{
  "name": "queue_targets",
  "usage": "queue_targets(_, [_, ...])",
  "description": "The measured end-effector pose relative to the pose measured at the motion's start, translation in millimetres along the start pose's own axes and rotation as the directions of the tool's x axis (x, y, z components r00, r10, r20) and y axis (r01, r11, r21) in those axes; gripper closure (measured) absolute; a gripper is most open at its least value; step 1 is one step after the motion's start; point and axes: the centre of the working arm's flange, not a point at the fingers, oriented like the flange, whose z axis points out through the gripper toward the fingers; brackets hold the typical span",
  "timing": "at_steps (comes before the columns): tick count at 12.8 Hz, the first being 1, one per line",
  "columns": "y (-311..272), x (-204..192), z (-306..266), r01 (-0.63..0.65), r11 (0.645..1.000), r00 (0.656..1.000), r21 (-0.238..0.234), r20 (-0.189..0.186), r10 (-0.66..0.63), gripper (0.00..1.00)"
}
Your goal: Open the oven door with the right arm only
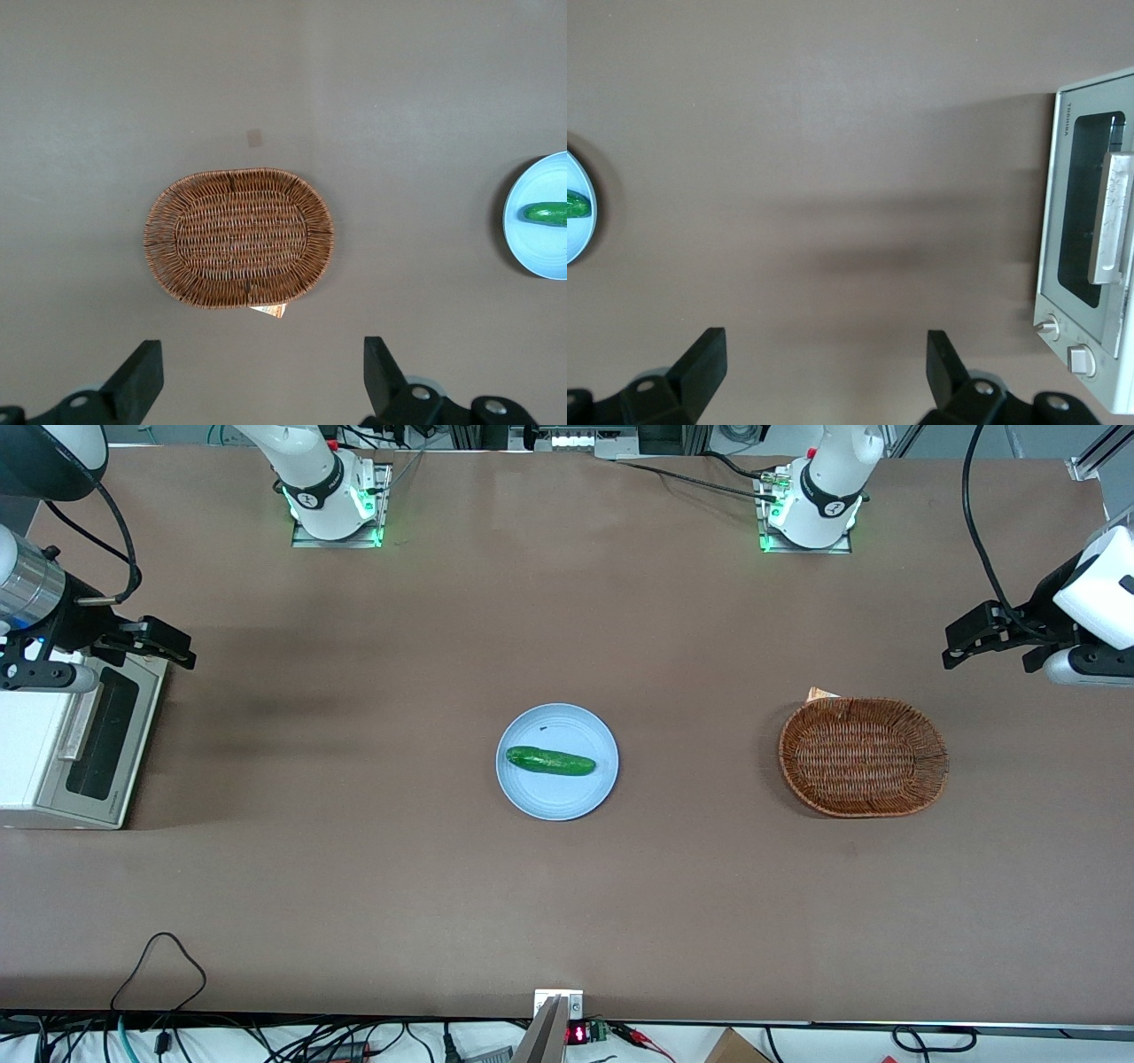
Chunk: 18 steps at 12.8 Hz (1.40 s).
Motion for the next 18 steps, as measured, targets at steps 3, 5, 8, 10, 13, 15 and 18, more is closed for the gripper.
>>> queue_targets(3, [0.0, -0.5, 0.4, 0.011, 1.0, 1.0, 0.0, 0.004, -0.011, 0.01])
queue_targets(5, [0.0, -0.5, 0.4, 0.014, 1.0, 1.0, 0.0, 0.005, -0.014, 0.19])
queue_targets(8, [0.0, -0.6, 0.5, 0.014, 1.0, 1.0, 0.0, 0.005, -0.014, 0.55])
queue_targets(10, [0.0, -0.5, 0.7, 0.015, 1.0, 1.0, 0.0, 0.006, -0.015, 0.79])
queue_targets(13, [0.0, -0.2, 1.5, 0.015, 1.0, 1.0, -0.001, 0.008, -0.015, 0.99])
queue_targets(15, [0.3, 0.0, 3.9, 0.014, 1.0, 1.0, -0.001, 0.017, -0.014, 0.99])
queue_targets(18, [15.1, -2.1, 19.0, -0.011, 1.0, 0.995, -0.015, 0.099, 0.012, 0.99])
